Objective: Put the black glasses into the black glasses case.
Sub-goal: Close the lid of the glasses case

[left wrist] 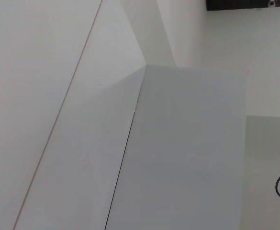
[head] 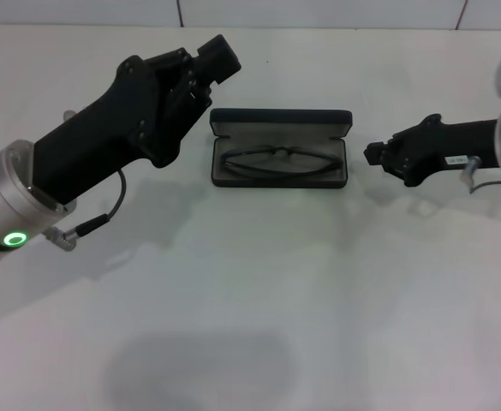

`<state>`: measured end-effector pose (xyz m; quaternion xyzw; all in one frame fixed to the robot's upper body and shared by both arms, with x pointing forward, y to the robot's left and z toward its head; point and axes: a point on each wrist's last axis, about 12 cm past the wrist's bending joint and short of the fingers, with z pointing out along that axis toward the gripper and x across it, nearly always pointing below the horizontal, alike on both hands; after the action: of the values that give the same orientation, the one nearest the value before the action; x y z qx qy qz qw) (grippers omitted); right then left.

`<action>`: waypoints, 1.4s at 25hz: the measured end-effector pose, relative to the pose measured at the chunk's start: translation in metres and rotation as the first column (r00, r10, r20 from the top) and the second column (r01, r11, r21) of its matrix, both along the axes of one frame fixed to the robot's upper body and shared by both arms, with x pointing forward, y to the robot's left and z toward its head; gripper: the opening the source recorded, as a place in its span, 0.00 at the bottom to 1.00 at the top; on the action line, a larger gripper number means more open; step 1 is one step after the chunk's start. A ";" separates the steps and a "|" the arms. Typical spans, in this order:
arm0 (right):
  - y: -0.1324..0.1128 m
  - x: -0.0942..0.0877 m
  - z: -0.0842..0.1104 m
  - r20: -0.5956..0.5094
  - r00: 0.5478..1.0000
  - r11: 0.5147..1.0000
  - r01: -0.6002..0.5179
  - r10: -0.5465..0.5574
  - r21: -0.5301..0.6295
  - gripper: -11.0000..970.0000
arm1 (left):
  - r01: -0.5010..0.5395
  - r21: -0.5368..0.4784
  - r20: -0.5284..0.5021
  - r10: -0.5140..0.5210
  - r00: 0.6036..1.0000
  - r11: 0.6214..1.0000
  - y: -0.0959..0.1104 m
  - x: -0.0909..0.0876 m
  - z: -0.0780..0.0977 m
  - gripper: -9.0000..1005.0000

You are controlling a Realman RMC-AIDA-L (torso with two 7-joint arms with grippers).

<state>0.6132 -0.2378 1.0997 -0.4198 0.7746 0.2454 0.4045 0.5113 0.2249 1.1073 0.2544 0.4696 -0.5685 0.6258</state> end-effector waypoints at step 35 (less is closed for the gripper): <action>-0.120 -0.125 0.006 0.054 0.976 0.904 0.174 -0.212 0.391 0.16 | -0.004 0.775 -0.157 0.199 0.967 0.632 -0.092 0.135 0.016 0.18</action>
<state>0.4879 -0.3578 1.1054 -0.2649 0.7290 0.3307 0.5376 0.6459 0.1333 1.1231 0.4024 0.7484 -0.3037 0.4310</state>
